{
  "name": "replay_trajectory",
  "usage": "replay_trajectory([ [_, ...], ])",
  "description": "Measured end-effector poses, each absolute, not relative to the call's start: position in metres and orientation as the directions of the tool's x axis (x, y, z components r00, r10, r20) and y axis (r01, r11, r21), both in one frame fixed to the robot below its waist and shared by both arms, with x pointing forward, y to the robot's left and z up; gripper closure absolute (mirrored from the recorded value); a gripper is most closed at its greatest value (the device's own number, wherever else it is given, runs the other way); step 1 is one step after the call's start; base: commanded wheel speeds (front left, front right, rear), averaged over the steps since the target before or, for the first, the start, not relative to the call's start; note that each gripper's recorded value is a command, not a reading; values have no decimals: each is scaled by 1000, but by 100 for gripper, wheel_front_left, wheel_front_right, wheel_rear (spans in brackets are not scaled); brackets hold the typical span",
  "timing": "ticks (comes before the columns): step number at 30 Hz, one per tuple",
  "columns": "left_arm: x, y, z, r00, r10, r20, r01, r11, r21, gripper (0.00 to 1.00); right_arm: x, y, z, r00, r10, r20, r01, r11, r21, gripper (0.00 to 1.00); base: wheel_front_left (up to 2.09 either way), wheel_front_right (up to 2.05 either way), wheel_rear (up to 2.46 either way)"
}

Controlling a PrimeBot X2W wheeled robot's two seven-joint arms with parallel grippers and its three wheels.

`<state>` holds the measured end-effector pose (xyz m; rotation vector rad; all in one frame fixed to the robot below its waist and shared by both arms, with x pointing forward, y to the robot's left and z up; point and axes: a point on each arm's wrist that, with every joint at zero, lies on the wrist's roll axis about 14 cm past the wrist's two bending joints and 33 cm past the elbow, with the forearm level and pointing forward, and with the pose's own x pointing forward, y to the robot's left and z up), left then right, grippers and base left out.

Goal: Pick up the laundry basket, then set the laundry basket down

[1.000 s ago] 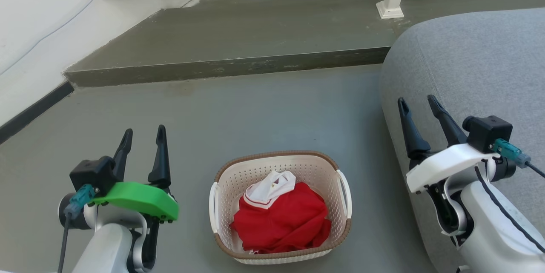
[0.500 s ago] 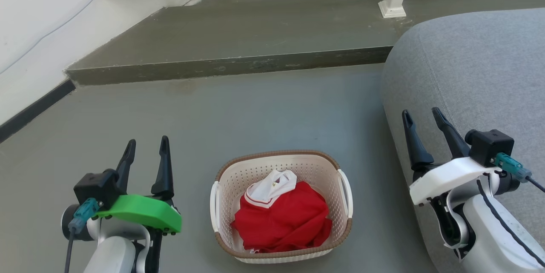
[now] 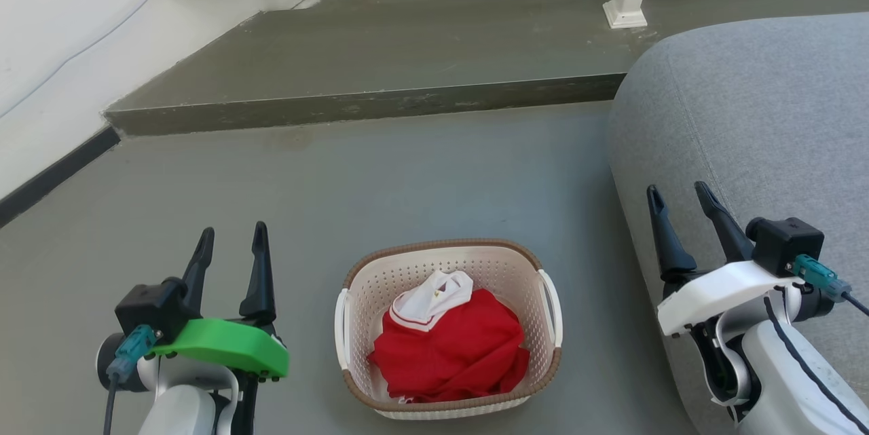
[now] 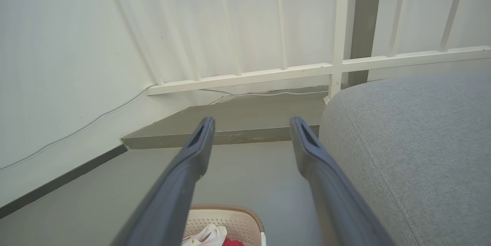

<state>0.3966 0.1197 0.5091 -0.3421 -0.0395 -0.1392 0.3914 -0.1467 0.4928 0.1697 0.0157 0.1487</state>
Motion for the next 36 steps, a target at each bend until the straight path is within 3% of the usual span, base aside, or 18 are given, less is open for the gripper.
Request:
replay_trajectory([
  [7, 395, 122, 505, 990, -127, 55, 138, 930, -341, 0, 390, -142, 490, 988, 153, -6, -149, 972, 182, 0, 0, 0, 0],
  [8, 395, 122, 505, 990, -128, 55, 139, 929, -343, 100, 390, -142, 490, 988, 153, -6, -149, 972, 181, 100, 0, 0, 0],
  [14, 387, 119, 485, 991, -132, -10, 120, 925, -360, 100, 377, -139, 466, 986, 146, -78, -128, 971, 202, 100, 0, 0, 0],
  [36, 387, 139, 476, 994, -74, -83, 12, 812, -583, 100, 382, -156, 467, 990, 75, -122, -7, 879, 477, 100, 0, 0, 0],
])
